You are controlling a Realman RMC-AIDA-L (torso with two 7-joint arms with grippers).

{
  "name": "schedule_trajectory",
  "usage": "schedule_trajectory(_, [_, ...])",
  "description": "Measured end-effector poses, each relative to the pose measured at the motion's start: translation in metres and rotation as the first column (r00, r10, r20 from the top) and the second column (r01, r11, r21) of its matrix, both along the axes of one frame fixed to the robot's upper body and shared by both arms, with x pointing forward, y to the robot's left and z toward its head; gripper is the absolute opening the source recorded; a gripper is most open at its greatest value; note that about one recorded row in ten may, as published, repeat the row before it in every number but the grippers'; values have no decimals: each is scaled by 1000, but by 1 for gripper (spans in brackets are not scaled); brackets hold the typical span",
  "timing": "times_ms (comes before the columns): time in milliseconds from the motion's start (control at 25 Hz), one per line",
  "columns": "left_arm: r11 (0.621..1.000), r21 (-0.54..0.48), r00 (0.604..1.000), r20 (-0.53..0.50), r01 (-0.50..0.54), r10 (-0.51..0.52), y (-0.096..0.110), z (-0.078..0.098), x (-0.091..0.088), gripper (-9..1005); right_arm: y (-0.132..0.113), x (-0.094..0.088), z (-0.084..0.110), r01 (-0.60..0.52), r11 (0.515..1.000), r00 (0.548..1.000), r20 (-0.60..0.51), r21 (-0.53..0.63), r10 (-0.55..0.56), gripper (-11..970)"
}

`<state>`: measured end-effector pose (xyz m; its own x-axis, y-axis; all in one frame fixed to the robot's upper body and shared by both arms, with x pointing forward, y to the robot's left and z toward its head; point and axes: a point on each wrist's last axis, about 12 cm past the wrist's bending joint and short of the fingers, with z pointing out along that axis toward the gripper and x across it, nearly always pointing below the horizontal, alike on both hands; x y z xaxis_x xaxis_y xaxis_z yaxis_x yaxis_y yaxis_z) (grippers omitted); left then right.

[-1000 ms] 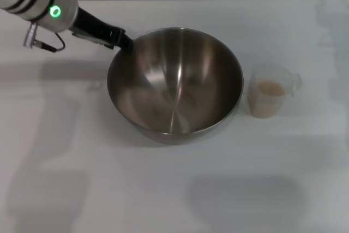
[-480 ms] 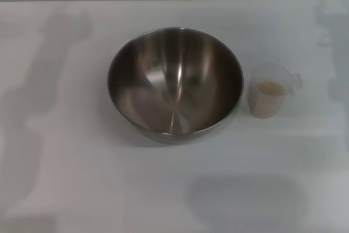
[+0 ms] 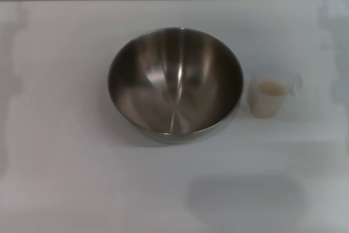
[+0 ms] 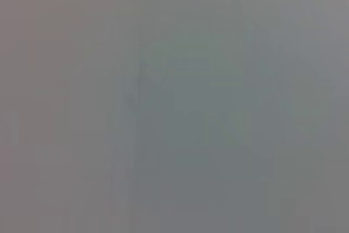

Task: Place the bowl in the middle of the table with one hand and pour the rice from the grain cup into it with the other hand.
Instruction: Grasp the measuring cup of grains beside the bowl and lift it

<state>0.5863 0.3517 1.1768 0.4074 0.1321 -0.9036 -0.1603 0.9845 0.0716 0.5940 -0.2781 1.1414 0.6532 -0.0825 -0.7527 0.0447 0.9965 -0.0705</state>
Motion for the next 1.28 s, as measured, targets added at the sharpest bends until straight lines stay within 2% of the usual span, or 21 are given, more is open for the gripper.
schedule_trajectory(40, [984,-133,992,41,122,-118,3,-13,-5,544,0,-6,-7,-3,1000,1000,-17,21,4,507])
schedule_trajectory(80, [959,-200,979,69,202,-192,1,-21,-7,544,0,-10,-11,-7,1000,1000,-26,28,8,506])
schedule_trajectory(120, [959,-200,979,69,202,-192,1,-21,-7,544,0,-10,-11,-7,1000,1000,-26,28,8,506])
schedule_trajectory(160, [921,-265,958,88,285,-272,-3,-31,-10,544,0,-19,-20,-15,999,999,-51,46,18,506])
schedule_trajectory(200, [921,-265,958,88,285,-272,-3,-31,-10,544,0,-19,-20,-15,999,999,-51,46,18,506])
schedule_trajectory(240, [911,-281,953,82,302,-291,-6,-35,-11,544,2,-32,-32,-17,997,996,-82,76,23,506])
schedule_trajectory(280, [905,-289,950,73,311,-303,-9,-39,-12,543,2,-32,-32,-17,997,996,-82,76,23,506])
schedule_trajectory(360, [925,-253,958,37,285,-285,-15,-47,-14,543,8,-55,-49,8,996,992,-128,93,4,506])
schedule_trajectory(400, [925,-253,958,37,285,-285,-15,-47,-14,543,8,-55,-49,8,996,992,-128,93,4,506])
schedule_trajectory(480, [937,-230,963,5,264,-270,-16,-52,-15,543,12,-73,-59,31,994,987,-161,104,-14,506])
schedule_trajectory(520, [939,-222,962,-14,261,-271,-17,-54,-15,543,14,-83,-65,43,993,983,-180,111,-23,506])
schedule_trajectory(560, [943,-210,961,-42,260,-274,-17,-57,-14,543,18,-102,-75,54,991,975,-221,120,-27,506])
schedule_trajectory(600, [943,-210,961,-42,260,-274,-17,-57,-14,543,18,-102,-75,54,991,975,-221,120,-27,506])
schedule_trajectory(640, [944,-205,960,-52,259,-274,-18,-58,-14,543,23,-117,-84,48,991,962,-273,123,-13,506])
schedule_trajectory(680, [946,-197,960,-65,256,-273,-18,-60,-13,543,23,-117,-84,48,991,962,-273,123,-13,506])
schedule_trajectory(760, [952,-180,959,-89,249,-268,-19,-64,-10,543,32,-134,-99,12,992,934,-356,123,32,506])
schedule_trajectory(880, [954,-169,958,-102,247,-267,-20,-66,-8,544,37,-144,-107,-15,993,913,-403,120,63,502])
schedule_trajectory(960, [957,-157,959,-112,243,-262,-19,-67,-7,544,42,-158,-118,-32,992,882,-463,119,84,500])
schedule_trajectory(1000, [957,-157,959,-112,243,-262,-19,-67,-7,544,42,-158,-118,-32,992,882,-463,119,84,500])
schedule_trajectory(1160, [962,-138,960,-122,235,-252,-15,-67,-6,544,44,-182,-131,-22,996,841,-537,91,68,499])
schedule_trajectory(1280, [964,-133,961,-126,231,-248,-13,-67,-6,544,43,-189,-136,-12,997,822,-567,74,52,499])
